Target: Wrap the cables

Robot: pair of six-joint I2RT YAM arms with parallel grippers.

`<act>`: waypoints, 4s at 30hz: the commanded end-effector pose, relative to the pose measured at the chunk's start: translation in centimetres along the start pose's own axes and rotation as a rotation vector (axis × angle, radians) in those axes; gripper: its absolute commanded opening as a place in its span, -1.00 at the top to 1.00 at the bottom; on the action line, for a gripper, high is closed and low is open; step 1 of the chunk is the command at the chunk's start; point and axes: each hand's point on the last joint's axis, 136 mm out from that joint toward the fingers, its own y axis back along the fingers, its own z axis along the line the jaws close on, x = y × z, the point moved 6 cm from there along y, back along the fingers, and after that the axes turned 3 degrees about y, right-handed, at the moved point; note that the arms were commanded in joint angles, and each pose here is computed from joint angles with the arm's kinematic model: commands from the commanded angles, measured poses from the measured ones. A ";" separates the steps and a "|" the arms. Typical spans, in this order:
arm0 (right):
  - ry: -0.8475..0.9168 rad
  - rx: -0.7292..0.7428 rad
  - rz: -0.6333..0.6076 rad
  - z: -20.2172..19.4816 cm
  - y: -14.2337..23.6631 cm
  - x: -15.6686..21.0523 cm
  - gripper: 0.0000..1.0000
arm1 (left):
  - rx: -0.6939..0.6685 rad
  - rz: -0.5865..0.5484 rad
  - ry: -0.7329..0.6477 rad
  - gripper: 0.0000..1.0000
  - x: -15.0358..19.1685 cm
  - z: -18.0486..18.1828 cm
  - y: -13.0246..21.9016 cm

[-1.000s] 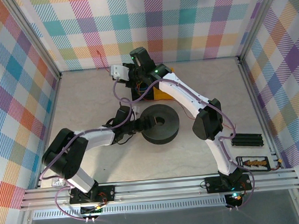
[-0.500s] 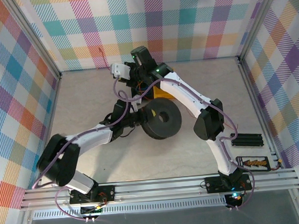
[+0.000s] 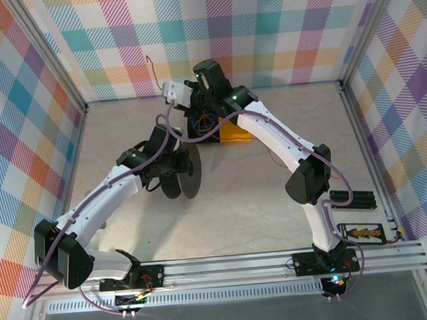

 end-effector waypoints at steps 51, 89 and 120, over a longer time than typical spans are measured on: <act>-0.193 -0.284 -0.099 2.8 2.4 0.5 1.00 | -0.094 0.079 0.142 0.04 0.3 7.8 1.5; -0.691 -1.086 -0.083 17.0 0.2 3.5 1.00 | -0.237 0.035 0.166 1.00 -8.6 12.0 -1.1; -0.861 -1.259 -0.011 22.3 -4.2 5.6 1.00 | -0.189 0.061 0.171 0.79 -8.7 11.5 -1.3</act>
